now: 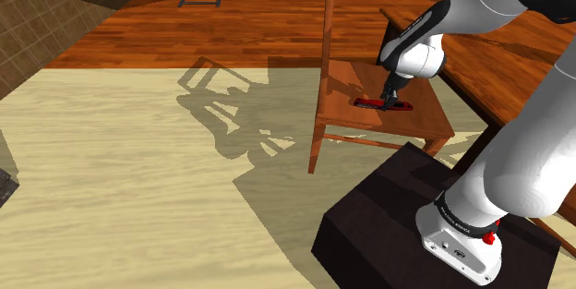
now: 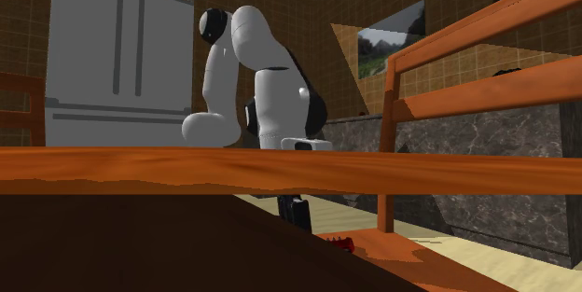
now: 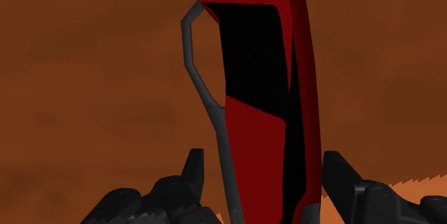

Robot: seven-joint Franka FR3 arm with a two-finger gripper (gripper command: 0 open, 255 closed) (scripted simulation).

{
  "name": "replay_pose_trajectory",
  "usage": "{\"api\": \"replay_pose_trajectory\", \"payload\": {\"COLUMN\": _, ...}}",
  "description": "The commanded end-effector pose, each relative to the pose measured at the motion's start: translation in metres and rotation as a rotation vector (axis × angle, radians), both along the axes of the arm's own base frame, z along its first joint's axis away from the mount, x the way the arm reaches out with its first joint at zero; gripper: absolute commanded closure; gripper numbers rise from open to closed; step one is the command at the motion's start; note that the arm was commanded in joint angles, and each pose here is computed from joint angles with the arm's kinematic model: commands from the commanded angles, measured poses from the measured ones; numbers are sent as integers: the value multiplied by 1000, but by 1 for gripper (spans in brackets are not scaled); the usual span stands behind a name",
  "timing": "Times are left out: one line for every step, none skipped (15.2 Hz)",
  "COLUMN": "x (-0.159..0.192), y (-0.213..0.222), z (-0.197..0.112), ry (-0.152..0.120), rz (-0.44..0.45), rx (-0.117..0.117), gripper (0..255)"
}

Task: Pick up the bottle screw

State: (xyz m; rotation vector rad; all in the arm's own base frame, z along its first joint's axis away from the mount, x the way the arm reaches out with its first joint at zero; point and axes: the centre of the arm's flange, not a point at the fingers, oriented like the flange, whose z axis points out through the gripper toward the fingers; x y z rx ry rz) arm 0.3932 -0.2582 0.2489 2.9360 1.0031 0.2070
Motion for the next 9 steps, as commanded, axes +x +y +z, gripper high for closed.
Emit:
{"api": "replay_pose_trajectory", "payload": {"x": -1, "y": 0, "z": -1, "ry": 3, "rz": -2, "rx": 0, "gripper": 255}}
{"api": "replay_pose_trajectory", "payload": {"x": 0, "y": 0, "z": -1, "ry": 3, "rz": -2, "rx": 0, "gripper": 255}}
{"api": "replay_pose_trajectory", "payload": {"x": 0, "y": 0, "z": 5, "ry": 3, "rz": -2, "rx": 0, "gripper": 255}}
{"api": "replay_pose_trajectory", "payload": {"x": 0, "y": 0, "z": 10, "ry": 3, "rz": -2, "rx": 0, "gripper": 255}}
{"api": "replay_pose_trajectory", "payload": {"x": 0, "y": 0, "z": 15, "ry": 3, "rz": -2, "rx": 0, "gripper": 255}}
{"api": "replay_pose_trajectory", "payload": {"x": 0, "y": 0, "z": 20, "ry": 3, "rz": -2, "rx": 0, "gripper": 255}}
{"api": "replay_pose_trajectory", "payload": {"x": 0, "y": 0, "z": 26, "ry": 3, "rz": -2, "rx": 0, "gripper": 255}}
{"api": "replay_pose_trajectory", "payload": {"x": 0, "y": 0, "z": 31, "ry": 3, "rz": -2, "rx": 0, "gripper": 255}}
{"api": "replay_pose_trajectory", "payload": {"x": 0, "y": 0, "z": 36, "ry": 3, "rz": -2, "rx": 0, "gripper": 255}}
